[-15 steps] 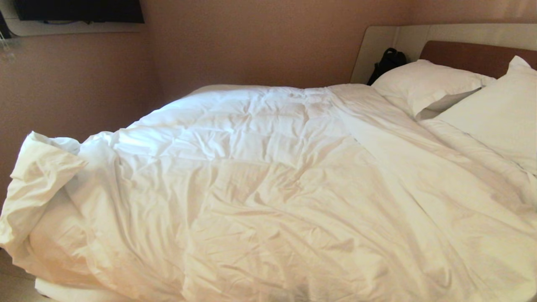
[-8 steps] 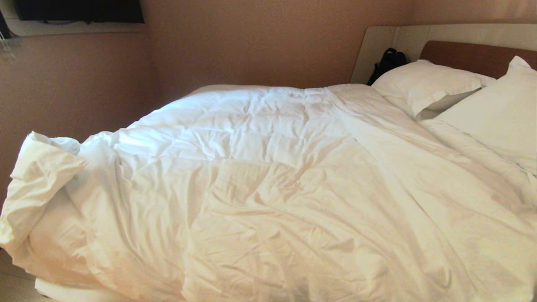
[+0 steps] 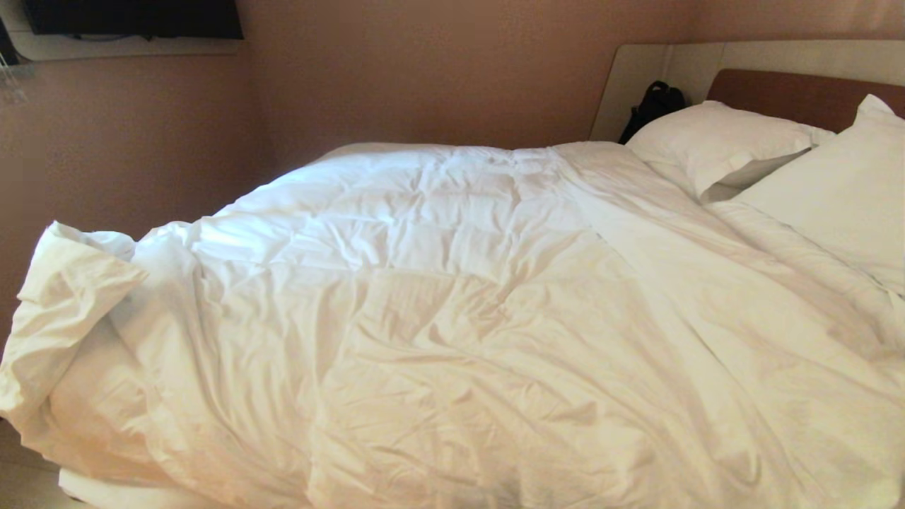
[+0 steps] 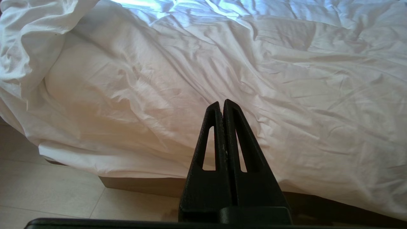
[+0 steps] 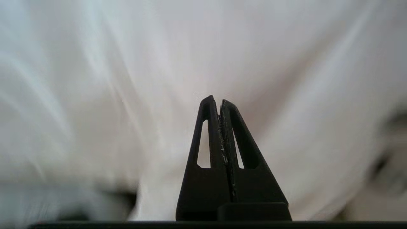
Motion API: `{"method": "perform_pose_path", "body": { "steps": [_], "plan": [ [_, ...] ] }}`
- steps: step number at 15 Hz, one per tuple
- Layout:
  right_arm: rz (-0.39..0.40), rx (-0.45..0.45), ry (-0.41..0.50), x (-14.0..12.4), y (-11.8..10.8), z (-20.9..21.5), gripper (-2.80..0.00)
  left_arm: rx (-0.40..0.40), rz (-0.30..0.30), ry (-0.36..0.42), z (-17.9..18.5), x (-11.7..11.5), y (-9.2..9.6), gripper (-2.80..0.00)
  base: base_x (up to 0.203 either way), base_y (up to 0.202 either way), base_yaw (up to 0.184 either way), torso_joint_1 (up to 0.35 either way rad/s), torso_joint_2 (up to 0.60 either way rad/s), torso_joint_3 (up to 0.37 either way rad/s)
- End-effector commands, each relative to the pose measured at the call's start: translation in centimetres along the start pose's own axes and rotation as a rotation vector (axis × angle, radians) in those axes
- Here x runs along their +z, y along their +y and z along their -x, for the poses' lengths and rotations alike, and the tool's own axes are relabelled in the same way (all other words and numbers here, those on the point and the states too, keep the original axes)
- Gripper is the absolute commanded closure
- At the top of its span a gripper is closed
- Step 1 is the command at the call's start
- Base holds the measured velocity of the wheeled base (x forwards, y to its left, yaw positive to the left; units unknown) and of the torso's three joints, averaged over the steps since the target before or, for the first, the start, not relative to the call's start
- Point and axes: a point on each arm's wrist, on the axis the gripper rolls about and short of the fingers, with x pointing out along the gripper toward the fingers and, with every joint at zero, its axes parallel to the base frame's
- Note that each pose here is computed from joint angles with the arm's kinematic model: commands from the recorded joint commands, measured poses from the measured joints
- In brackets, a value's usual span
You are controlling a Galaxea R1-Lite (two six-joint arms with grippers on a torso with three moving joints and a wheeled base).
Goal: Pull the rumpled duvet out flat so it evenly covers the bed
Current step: Flatten the corners of the folded blanket
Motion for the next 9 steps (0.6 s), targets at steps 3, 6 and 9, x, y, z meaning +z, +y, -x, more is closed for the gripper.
{"method": "perform_pose_path", "body": {
  "steps": [3, 6, 9],
  "plan": [
    [-0.087, 0.283, 0.235, -0.4, 2.9, 3.5, 0.0, 0.0, 0.001, 0.0, 0.0, 0.0, 0.0, 0.0, 0.0, 0.0, 0.0, 0.0, 0.0, 0.0],
    [-0.016, 0.236, 0.323, 0.5, 2.7, -0.3, 0.0, 0.001, 0.001, 0.0, 0.0, 0.0, 0.0, 0.0, 0.0, 0.0, 0.0, 0.0, 0.0, 0.0],
    [0.075, 0.116, 0.282, 1.4, 3.7, -3.2, 0.0, 0.001, 0.001, 0.0, 0.0, 0.0, 0.0, 0.0, 0.0, 0.0, 0.0, 0.0, 0.0, 0.0]
  ]
}}
